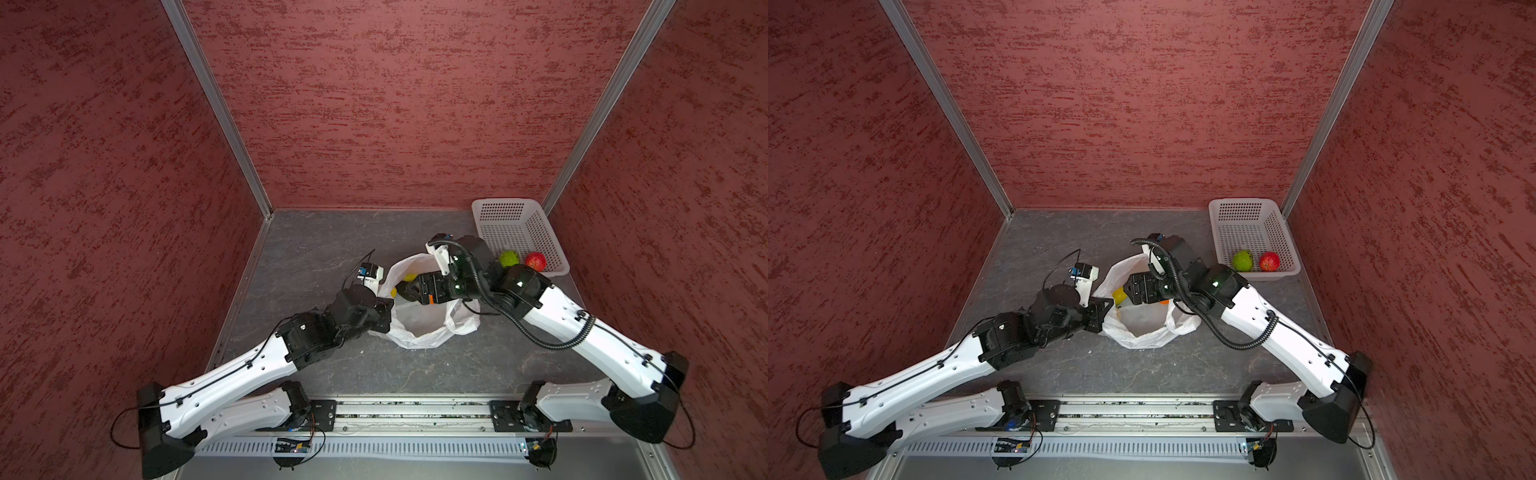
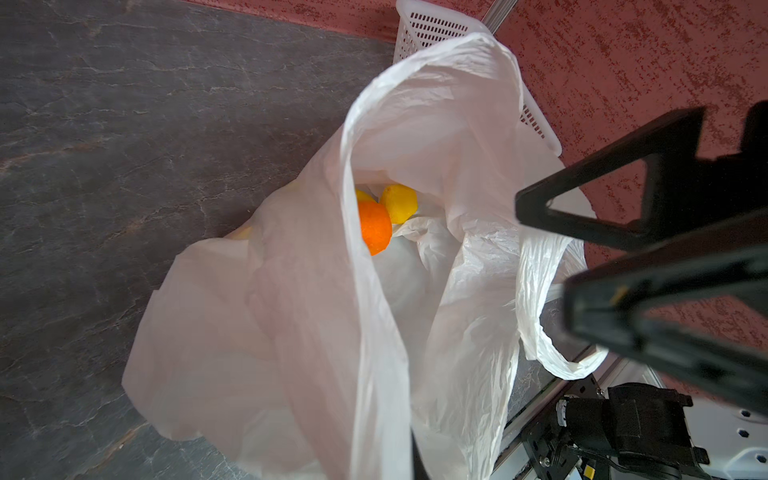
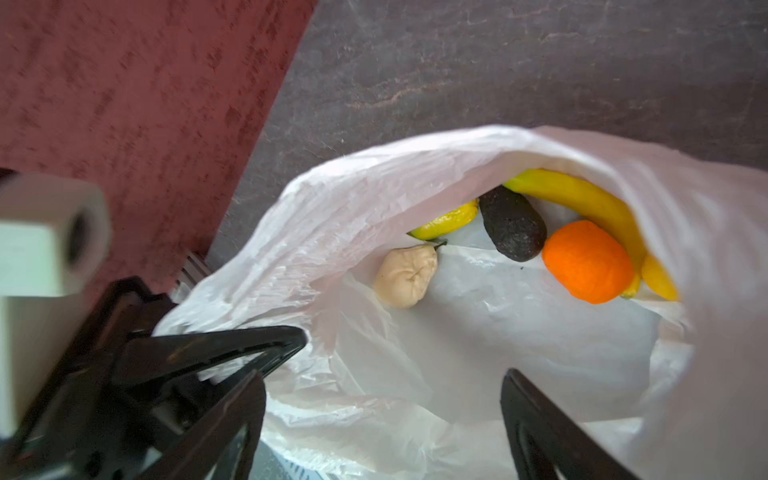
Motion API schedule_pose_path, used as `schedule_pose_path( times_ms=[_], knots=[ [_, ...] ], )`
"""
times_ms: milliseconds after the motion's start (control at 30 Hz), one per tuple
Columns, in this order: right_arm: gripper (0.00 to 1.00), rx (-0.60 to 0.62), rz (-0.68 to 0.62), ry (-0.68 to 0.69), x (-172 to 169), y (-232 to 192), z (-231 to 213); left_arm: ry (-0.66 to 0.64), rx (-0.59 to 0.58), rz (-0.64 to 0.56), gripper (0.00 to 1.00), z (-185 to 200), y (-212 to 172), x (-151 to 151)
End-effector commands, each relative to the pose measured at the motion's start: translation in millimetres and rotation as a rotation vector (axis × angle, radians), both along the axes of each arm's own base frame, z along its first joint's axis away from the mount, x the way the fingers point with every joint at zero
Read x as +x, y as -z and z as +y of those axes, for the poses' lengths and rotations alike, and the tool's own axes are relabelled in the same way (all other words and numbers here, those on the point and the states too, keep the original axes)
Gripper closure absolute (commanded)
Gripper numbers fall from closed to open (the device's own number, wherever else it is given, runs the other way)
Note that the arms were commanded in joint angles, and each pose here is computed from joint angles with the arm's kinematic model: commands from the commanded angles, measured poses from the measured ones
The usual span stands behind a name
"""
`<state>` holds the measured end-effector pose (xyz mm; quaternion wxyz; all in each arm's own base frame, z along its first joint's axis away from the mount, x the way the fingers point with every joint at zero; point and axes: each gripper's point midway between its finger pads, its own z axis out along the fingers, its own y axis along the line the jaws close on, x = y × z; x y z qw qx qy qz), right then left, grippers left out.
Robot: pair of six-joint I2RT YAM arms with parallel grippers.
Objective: Untie the knot of the plastic bag and take out the fruit
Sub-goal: 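Move the right gripper back into the bag opening toward the orange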
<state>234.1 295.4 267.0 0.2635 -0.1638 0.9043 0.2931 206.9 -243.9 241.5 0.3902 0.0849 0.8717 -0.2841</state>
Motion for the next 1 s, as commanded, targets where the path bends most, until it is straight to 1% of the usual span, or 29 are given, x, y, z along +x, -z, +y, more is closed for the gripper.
schedule_pose_path(
  times_ms=[0,200,300,467,567,767,867,967],
  knots=[
    [0.12,-0.149,-0.021,0.001,3,39,-6,-0.004,-0.009,-0.029,1.0,-2,-12,2],
    [0.16,-0.253,-0.039,-0.004,5,72,-10,-0.007,-0.004,-0.033,1.0,-2,-13,0],
    [0.18,-0.282,-0.04,-0.011,2,88,-13,-0.009,-0.005,-0.035,1.0,-2,-14,0],
    [0.19,-0.336,-0.001,-0.036,-2,121,-13,-0.009,-0.009,-0.042,1.0,-5,-15,2],
    [0.19,-0.365,0.028,-0.027,2,139,-9,-0.007,-0.012,-0.046,1.0,-8,-16,4],
    [0.19,-0.35,0.1,0.016,9,163,4,0.015,-0.009,-0.053,1.0,-17,-19,6],
    [0.2,-0.328,0.125,0.076,18,172,4,0.022,-0.006,-0.049,1.0,-18,-17,6],
    [0.2,-0.297,0.113,0.175,36,171,-3,0.037,-0.007,-0.038,1.0,-20,-12,4]
  ],
)
